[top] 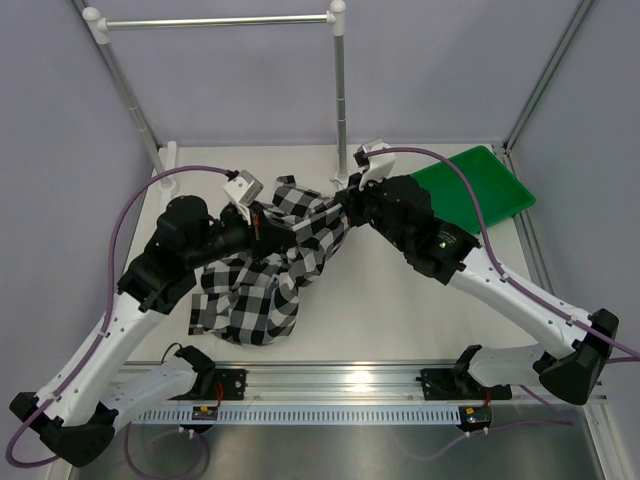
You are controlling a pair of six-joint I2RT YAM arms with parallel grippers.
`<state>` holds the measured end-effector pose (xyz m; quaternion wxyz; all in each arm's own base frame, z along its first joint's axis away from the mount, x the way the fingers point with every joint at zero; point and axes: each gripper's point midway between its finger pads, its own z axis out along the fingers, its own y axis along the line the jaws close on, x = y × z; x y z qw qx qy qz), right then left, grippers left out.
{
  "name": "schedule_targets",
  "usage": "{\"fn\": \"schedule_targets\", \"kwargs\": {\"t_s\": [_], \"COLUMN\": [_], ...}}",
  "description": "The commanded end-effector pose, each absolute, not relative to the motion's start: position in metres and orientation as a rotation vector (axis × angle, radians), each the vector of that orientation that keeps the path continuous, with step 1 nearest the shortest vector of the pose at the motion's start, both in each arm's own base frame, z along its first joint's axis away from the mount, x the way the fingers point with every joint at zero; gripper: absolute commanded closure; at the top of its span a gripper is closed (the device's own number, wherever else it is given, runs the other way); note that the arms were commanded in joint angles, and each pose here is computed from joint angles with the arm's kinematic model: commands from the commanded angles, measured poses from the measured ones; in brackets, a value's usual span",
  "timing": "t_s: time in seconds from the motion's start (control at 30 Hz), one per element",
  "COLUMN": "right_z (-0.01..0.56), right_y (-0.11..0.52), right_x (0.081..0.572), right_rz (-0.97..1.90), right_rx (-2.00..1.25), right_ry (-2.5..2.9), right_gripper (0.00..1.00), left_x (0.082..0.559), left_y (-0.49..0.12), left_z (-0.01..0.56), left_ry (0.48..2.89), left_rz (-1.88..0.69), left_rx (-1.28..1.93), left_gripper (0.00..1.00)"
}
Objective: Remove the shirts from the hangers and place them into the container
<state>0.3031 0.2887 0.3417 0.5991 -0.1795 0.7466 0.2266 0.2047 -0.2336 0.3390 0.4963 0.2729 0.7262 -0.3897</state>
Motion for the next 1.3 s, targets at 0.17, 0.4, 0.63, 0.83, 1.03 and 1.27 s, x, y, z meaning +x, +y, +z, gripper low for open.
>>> {"fn": "schedule_targets", "kwargs": {"t_s": [0.17, 0.4, 0.63, 0.83, 1.03, 1.27], "right_z": [0.359, 0.354, 0.358, 0.363, 0.368, 0.375], "right_y": [0.259, 0.261, 0.249, 0.245, 0.238, 0.230], "right_x": [0.337, 0.348, 0.362, 0.370, 0.377, 0.378], "right_rz": [0.336, 0.293, 0.216, 0.223, 0.195, 0.216], "right_rx": [-0.188, -0.156, -0.072, -0.022, 0.008, 0.021], "right_ry": [1.708, 1.730, 1.736, 1.741, 1.753, 1.740], "right_gripper": [1.00, 1.00, 1.00, 1.00, 1.00, 1.00], "left_x": [0.173, 0.156, 0.141, 0.133, 0.122, 0.111], "left_y": [-0.218, -0.209, -0.203, -0.197, -0.197, -0.188], "left_z": [0.372, 0.383, 0.380, 0.367, 0.342, 0.301], "left_ry": [1.698, 1.694, 1.709, 1.736, 1.804, 1.905], "left_rz": [-0.974, -0.984, -1.020, -1.013, -1.054, -1.030], "left_rx": [0.670, 0.674, 0.671, 0.675, 0.687, 0.710], "left_gripper": [1.00, 1.00, 1.00, 1.00, 1.00, 1.00]}}
